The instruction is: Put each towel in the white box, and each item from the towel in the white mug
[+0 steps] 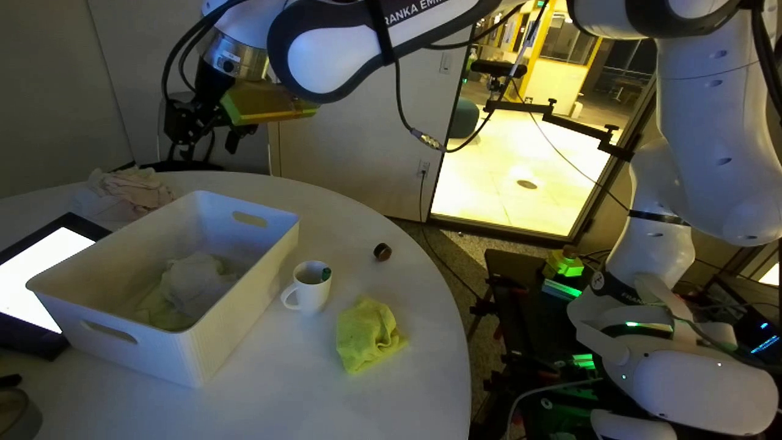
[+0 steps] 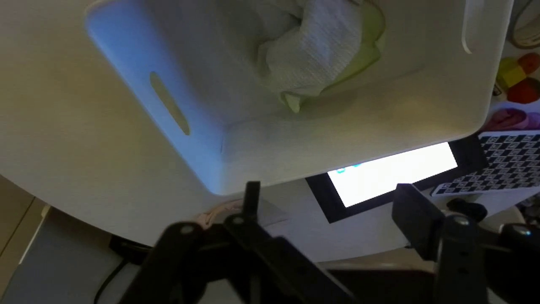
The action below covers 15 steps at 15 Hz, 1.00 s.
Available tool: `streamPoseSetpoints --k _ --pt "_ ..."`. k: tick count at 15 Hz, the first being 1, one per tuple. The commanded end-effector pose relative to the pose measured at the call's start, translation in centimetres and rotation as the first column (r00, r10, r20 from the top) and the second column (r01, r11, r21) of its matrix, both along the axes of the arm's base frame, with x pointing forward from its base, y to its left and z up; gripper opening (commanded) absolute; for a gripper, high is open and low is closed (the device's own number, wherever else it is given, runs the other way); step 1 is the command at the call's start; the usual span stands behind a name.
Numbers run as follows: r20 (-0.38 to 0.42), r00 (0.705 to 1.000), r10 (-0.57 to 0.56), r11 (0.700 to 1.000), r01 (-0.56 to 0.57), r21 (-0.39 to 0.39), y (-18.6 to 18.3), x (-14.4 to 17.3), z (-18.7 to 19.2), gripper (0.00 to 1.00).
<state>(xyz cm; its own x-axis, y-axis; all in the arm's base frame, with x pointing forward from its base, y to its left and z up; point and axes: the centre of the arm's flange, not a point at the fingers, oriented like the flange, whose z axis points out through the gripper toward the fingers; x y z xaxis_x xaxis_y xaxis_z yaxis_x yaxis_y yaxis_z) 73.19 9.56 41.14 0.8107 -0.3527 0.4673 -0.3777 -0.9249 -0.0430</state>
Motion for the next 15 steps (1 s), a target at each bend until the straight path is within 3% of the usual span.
streamPoseSetpoints --k 1,7,15 --pt "-0.04 0.999 -0.023 1.0 0.024 0.013 -3.9 -2.8 1.0 1.0" --pt "-0.185 0.974 -0.127 0.991 0.132 0.015 -11.3 -10.2 -3.1 1.0" --pt "-0.399 0.9 -0.173 0.984 0.173 -0.035 -18.5 -18.6 -12.0 1.0"
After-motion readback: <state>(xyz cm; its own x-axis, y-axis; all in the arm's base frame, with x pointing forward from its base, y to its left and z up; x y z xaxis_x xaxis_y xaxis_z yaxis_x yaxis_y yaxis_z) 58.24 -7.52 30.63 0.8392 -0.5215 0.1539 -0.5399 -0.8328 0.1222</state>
